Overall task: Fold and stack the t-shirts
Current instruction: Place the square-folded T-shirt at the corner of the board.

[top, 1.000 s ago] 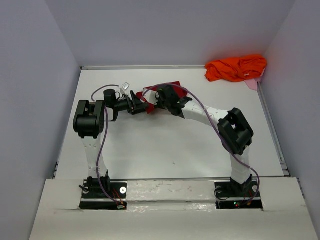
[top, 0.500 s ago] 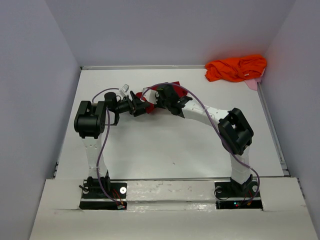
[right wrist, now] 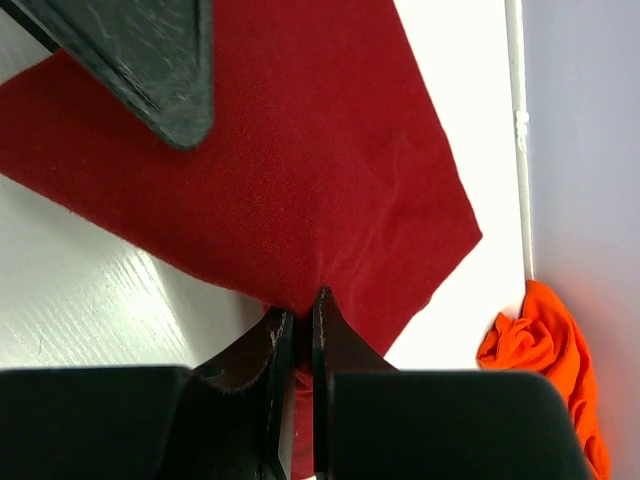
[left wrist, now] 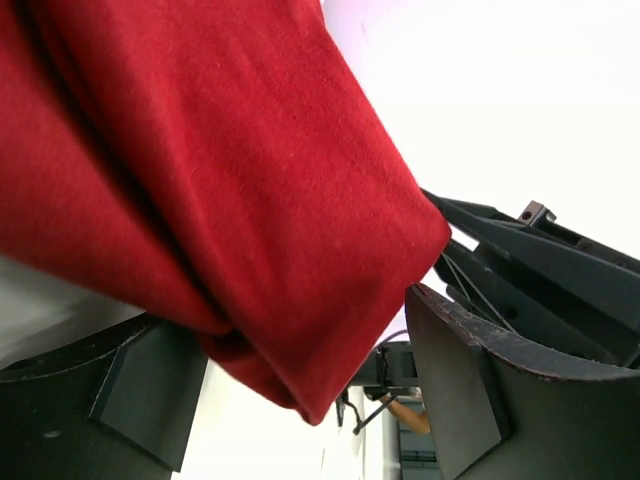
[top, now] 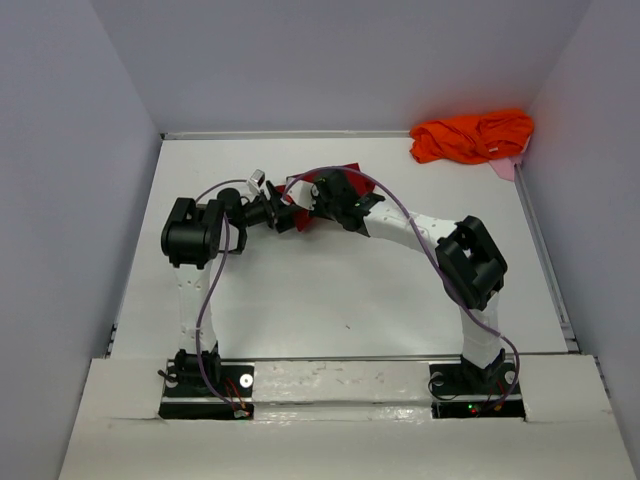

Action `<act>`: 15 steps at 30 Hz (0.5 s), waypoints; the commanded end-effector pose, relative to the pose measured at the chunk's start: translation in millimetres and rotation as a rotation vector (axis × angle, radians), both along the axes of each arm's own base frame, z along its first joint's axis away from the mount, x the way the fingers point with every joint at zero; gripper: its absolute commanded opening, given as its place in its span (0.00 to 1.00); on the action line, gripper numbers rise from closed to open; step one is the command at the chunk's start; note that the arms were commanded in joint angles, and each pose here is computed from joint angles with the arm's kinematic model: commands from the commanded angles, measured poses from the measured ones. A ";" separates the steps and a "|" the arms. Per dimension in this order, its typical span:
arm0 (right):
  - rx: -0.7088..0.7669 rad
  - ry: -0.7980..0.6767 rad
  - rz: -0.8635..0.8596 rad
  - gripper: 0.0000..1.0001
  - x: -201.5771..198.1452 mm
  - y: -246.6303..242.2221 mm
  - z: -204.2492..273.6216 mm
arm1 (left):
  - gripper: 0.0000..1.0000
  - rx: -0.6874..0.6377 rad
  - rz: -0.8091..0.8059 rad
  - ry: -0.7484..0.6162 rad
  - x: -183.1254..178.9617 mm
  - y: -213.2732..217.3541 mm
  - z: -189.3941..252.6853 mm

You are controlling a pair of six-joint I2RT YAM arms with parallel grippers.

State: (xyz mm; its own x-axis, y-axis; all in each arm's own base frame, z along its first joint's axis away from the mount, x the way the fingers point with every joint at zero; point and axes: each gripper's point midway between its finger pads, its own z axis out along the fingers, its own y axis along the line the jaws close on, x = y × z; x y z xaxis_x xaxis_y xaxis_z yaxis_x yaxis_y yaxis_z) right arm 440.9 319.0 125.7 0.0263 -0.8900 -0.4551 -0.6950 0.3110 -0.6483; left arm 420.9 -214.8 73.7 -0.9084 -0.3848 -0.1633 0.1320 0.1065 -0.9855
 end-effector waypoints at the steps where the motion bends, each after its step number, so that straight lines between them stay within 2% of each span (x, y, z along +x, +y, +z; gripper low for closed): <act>1: 0.065 -0.043 -0.002 0.00 0.2 1.3 30.2 | 0.89 -0.011 -0.011 -0.089 4.9 -8.8 0.2; 8: 0.062 -0.025 -0.002 0.00 -5.5 -2.3 24.3 | 0.89 -0.005 0.007 -0.087 16.5 -9.2 -8.4; 11: 0.060 -0.020 -0.003 0.00 -7.9 -4.5 22.3 | 0.86 -0.003 0.005 -0.091 19.5 -10.2 -9.9; 12: 0.059 -0.020 -0.005 0.00 -7.8 -4.8 22.0 | 0.84 -0.004 0.001 -0.093 19.0 -10.4 -9.9; 14: 0.052 -0.018 -0.004 0.00 -8.8 -6.2 20.1 | 0.73 0.002 -0.001 -0.098 17.8 -9.6 -10.0; 15: 0.052 -0.019 -0.003 0.00 -8.6 -6.0 20.4 | 0.62 0.008 -0.009 -0.112 16.5 -9.8 -8.7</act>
State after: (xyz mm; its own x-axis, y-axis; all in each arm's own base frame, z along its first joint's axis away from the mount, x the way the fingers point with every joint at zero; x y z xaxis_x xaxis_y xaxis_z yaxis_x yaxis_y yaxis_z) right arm 430.5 311.7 112.4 0.0095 -0.8962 -0.4436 -0.7178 0.3028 -0.6270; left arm 437.6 -223.0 70.1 -0.9044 -0.3856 -0.1827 0.1592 0.0923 -0.9829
